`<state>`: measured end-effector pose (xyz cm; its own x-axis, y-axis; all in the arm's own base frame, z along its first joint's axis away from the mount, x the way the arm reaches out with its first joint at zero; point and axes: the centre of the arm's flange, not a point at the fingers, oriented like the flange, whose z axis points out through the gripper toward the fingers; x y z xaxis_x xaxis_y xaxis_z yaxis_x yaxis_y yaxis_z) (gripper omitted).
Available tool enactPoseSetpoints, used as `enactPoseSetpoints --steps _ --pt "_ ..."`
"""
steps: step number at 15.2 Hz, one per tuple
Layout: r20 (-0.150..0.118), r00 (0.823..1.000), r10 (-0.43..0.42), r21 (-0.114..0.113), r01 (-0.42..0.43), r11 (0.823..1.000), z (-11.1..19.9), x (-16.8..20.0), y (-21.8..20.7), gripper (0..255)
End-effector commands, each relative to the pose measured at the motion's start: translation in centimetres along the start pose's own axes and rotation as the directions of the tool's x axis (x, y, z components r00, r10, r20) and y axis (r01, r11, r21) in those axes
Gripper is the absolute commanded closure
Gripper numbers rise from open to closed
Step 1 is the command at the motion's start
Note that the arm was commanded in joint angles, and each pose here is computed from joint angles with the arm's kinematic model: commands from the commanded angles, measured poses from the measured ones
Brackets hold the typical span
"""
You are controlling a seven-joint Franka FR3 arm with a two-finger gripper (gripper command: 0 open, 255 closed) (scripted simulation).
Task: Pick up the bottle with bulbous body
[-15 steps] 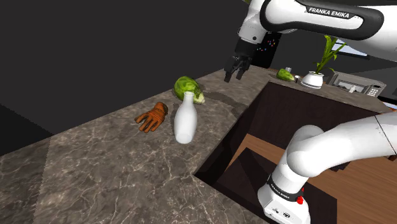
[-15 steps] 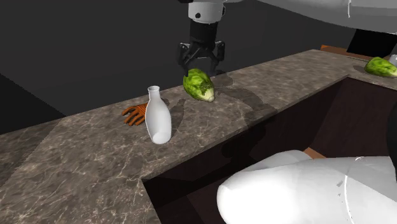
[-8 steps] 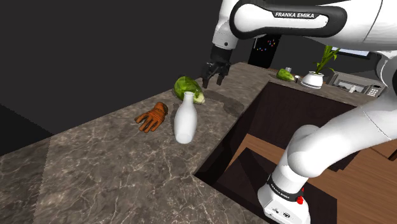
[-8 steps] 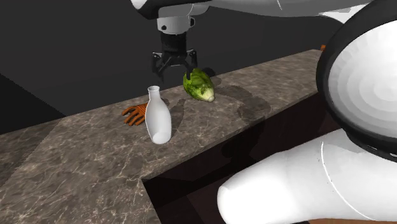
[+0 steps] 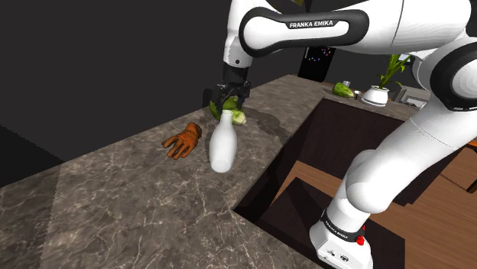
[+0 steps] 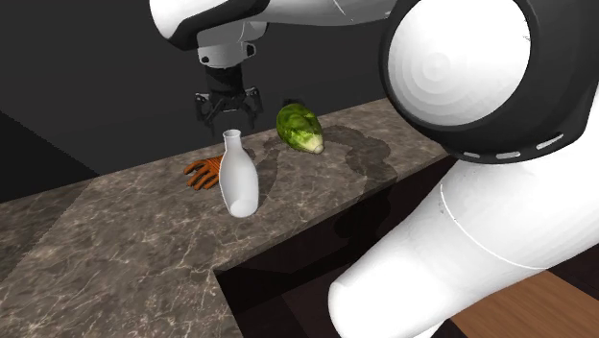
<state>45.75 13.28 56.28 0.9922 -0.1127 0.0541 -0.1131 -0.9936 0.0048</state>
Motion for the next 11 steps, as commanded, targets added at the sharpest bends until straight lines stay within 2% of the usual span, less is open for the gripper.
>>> enactPoseSetpoints --steps 1,6,8,9,11 --pt "0.002 1.000 0.002 0.000 -0.002 1.000 0.9 0.3 -0.3 0" --pt "0.002 1.000 0.002 0.000 -0.002 1.000 3.9 0.1 -0.3 0" --pt "0.002 1.000 0.002 0.000 -0.002 1.000 3.9 0.1 -0.3 0" --pt "0.002 1.000 0.002 0.000 -0.002 1.000 3.9 0.1 -0.2 255" --pt "0.002 1.000 0.002 0.000 -0.002 1.000 3.9 0.1 -0.2 255"
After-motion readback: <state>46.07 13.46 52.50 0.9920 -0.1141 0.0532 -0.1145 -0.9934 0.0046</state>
